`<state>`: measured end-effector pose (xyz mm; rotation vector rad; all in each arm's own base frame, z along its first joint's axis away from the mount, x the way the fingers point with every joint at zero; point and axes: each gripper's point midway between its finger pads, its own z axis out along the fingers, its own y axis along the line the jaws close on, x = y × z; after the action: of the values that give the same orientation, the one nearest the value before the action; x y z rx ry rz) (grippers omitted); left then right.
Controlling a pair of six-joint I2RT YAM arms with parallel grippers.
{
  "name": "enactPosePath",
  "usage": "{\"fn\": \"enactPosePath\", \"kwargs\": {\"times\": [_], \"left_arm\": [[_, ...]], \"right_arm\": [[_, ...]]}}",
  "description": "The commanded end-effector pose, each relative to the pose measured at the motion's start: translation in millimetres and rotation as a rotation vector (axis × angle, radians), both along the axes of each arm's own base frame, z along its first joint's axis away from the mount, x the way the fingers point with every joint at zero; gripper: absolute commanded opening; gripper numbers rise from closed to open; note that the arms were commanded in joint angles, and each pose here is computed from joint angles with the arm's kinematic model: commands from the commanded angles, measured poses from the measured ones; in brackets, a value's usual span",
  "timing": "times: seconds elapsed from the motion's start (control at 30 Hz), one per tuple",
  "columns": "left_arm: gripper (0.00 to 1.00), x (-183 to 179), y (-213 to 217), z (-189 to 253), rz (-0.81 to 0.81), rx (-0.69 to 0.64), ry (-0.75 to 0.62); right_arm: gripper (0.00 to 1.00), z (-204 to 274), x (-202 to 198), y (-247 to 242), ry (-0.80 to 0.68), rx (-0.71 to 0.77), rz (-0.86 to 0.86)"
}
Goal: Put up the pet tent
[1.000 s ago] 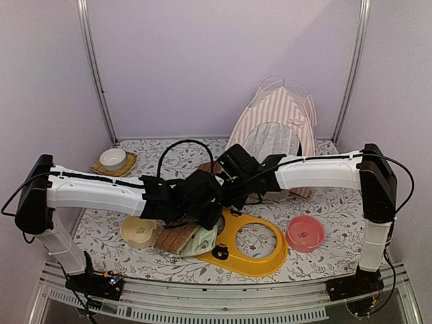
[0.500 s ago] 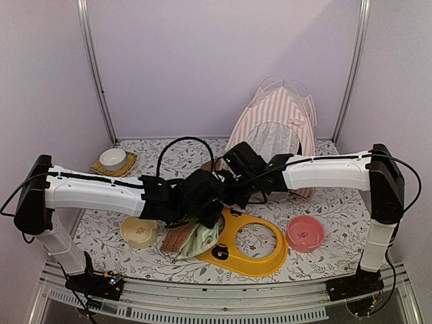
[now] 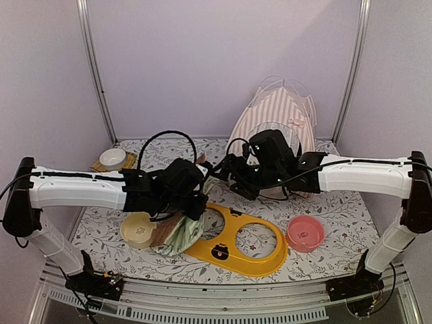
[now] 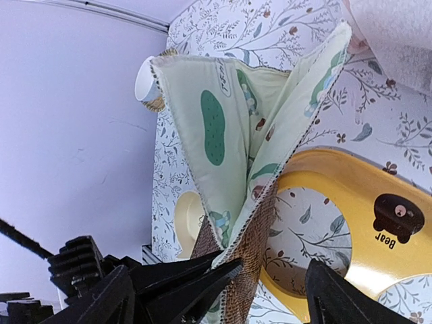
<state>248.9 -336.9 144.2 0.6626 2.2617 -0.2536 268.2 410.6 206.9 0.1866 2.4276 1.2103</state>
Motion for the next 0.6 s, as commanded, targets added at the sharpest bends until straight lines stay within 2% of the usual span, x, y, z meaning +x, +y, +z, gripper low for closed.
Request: {"fn": "enactPosePath", "kwargs": {"times": [0.0,0.3,0.57], "left_arm": [[0.0,3.5,12.1,2.5,-0.015,-0.021,0.029],[0.0,20.7,31.5,16.2,0.017,-0.068,0.035],[0.0,26.1,44.2,49.3,0.018,-0.164,0.016]], "right_arm": [[0.92,24.8,9.3,-19.1,-0.169,-0.04,-0.005],[1.0,10.5,41.7,-90.3,-0.252,-0.208,-0.085],[0.98,-29.1,92.1,-131.3,-0.219,-0.343,-0.162]]}}
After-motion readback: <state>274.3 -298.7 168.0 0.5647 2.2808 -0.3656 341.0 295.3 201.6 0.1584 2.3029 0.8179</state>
